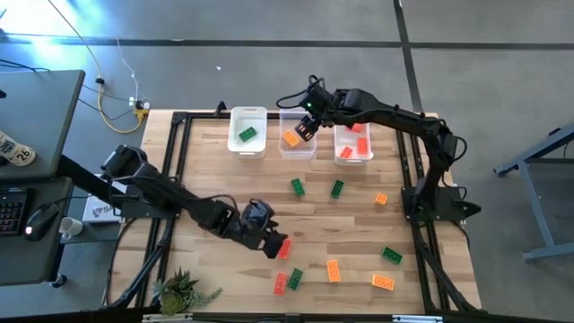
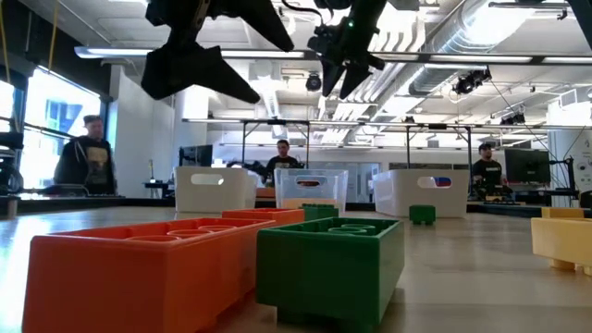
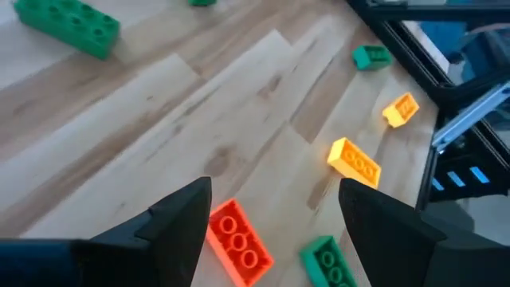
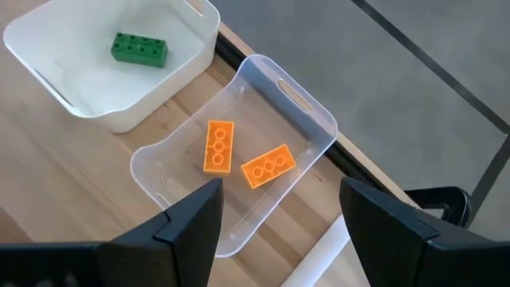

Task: Sort & place blocks by color
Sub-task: Put the orange game piece into the right white bin

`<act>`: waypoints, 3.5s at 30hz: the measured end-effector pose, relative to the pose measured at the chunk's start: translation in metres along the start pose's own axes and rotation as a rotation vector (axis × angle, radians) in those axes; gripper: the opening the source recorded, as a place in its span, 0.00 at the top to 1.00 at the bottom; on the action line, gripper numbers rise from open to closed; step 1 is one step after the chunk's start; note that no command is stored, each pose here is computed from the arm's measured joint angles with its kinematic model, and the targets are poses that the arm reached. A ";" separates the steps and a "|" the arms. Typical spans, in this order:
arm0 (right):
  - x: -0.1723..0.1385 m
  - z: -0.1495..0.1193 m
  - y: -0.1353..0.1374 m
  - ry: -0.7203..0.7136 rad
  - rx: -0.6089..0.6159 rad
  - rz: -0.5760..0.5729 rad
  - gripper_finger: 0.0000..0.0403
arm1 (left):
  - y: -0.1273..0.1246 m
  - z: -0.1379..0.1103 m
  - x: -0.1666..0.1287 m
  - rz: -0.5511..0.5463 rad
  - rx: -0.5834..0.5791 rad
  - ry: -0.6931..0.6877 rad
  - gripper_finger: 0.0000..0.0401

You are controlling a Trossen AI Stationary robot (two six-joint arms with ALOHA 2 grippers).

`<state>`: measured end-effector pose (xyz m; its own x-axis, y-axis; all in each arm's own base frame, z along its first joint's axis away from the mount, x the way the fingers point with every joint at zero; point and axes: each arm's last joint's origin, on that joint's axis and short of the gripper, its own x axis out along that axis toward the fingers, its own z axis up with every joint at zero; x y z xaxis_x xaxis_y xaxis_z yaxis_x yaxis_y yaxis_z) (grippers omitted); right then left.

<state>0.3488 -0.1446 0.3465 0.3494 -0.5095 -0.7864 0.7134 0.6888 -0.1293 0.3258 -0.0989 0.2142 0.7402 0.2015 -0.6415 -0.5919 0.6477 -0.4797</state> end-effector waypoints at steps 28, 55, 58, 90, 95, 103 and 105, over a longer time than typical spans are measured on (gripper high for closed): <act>-0.004 -0.010 0.010 0.053 0.028 -0.008 0.40 | -0.014 -0.048 0.074 0.154 0.146 0.114 0.34; -0.006 -0.010 0.013 0.050 0.021 -0.006 0.40 | -0.013 -0.065 0.070 0.215 0.164 0.077 0.34; -0.006 -0.010 0.013 0.050 0.021 -0.007 0.40 | -0.011 -0.068 0.073 0.225 0.164 0.083 0.34; -0.008 -0.015 0.019 0.076 0.010 0.019 0.40 | 0.002 -0.083 0.087 0.283 0.444 0.181 0.62; -0.010 -0.017 0.025 0.107 -0.020 0.108 0.40 | 0.000 -0.077 0.083 0.245 0.497 0.208 0.72; -0.011 -0.019 0.030 0.159 -0.115 0.292 0.40 | -0.002 -0.052 0.075 0.193 0.554 0.229 0.71; -0.011 -0.019 0.031 0.162 -0.139 0.320 0.40 | -0.002 -0.043 0.073 0.188 0.564 0.214 0.70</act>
<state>0.3551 -0.1080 0.3401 0.4325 -0.1766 -0.8842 0.4908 0.8687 0.0666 0.3678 -0.1174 0.1424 0.5251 0.2364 -0.8176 -0.4033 0.9150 0.0056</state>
